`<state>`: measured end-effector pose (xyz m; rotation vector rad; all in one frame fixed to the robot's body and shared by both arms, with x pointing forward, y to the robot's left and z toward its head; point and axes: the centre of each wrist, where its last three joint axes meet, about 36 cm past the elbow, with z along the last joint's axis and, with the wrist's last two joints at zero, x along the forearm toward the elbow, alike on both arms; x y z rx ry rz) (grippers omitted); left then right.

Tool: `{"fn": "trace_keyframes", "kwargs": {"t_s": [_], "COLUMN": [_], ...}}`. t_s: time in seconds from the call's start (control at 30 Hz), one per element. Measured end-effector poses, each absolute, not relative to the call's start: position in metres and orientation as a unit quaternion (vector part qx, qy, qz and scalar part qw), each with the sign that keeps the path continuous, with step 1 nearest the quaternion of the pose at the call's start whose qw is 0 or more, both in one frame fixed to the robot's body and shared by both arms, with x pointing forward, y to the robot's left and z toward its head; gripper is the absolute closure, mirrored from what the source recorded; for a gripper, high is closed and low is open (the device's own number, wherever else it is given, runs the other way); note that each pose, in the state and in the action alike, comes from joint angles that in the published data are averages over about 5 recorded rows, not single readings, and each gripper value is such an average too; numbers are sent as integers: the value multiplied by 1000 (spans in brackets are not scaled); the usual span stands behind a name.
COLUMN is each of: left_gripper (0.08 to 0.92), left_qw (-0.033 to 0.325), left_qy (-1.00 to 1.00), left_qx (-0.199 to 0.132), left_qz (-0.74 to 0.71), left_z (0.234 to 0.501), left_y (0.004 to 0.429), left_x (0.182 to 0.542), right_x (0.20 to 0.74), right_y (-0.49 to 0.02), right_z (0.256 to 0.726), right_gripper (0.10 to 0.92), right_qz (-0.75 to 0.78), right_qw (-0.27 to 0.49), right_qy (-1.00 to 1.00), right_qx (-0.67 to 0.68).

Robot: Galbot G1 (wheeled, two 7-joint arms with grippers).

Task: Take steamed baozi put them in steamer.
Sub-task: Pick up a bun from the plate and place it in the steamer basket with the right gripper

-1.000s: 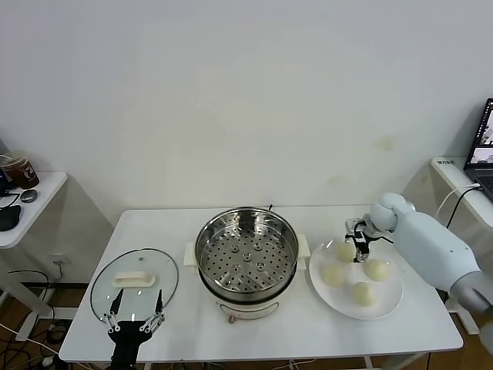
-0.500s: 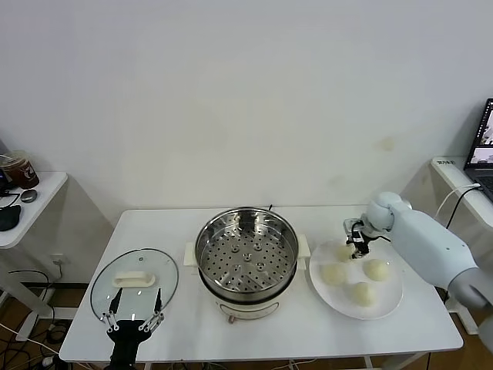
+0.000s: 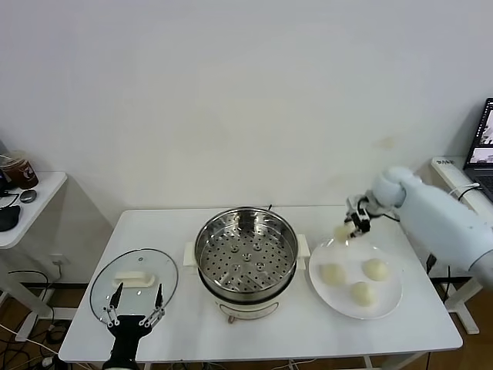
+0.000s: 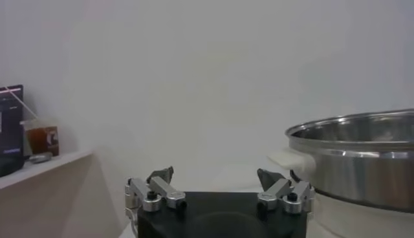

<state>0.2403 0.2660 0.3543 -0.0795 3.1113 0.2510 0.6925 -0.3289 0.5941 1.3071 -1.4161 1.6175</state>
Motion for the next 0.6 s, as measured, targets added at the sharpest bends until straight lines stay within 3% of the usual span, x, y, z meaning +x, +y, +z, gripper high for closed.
{"fn": "trace_keyframes", "kwargs": {"t_s": [0.3,0.6], "left_gripper": [177,177], "left_qw": [14,18], "left_qy": [996,996], "left_qx": [-29,-43], "left_qz": [79,75], "left_z": [357,359], "left_y": [270,276], "left_x": [243,245], "right_x": [691,676], "right_y": [-245,-133], "right_z": [696,695], "right_gripper": [572,573], "right_qz": [655,690], "right_qw": [184,82], "right_qy": [-486,-361], "right_qx": [548,623]}}
